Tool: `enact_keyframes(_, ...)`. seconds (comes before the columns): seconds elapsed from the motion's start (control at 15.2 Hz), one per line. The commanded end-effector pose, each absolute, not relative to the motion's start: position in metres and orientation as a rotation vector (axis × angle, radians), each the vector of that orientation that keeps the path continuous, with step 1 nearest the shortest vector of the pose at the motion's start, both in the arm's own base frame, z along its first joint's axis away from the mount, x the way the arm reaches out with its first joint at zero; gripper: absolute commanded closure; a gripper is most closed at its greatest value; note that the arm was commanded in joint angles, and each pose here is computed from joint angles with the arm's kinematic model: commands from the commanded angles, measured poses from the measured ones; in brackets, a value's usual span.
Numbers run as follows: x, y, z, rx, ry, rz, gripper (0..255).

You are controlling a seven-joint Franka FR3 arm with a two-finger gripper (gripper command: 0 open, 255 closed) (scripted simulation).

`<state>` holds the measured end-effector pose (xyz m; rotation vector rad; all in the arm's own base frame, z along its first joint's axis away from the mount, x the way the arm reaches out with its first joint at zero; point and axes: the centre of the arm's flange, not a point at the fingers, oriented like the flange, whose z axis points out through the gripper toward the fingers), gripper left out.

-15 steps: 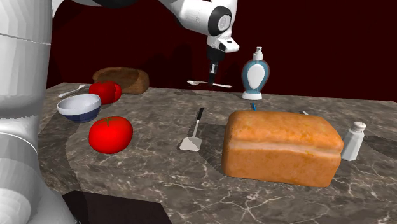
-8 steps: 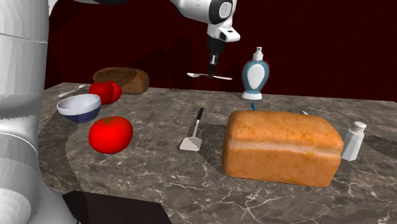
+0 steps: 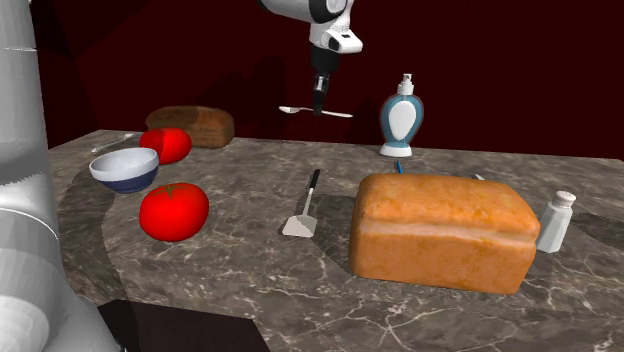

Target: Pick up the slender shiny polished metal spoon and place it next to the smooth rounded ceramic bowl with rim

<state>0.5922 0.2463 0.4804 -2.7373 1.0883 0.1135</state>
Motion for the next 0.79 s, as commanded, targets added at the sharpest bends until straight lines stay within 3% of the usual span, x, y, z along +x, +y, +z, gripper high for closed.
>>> enact_keyframes(0.0,0.568,0.251,0.480,-2.737,1.089,0.113,255)
enact_keyframes(0.73,0.428,0.289,0.480,-2.737,1.089,0.113,255)
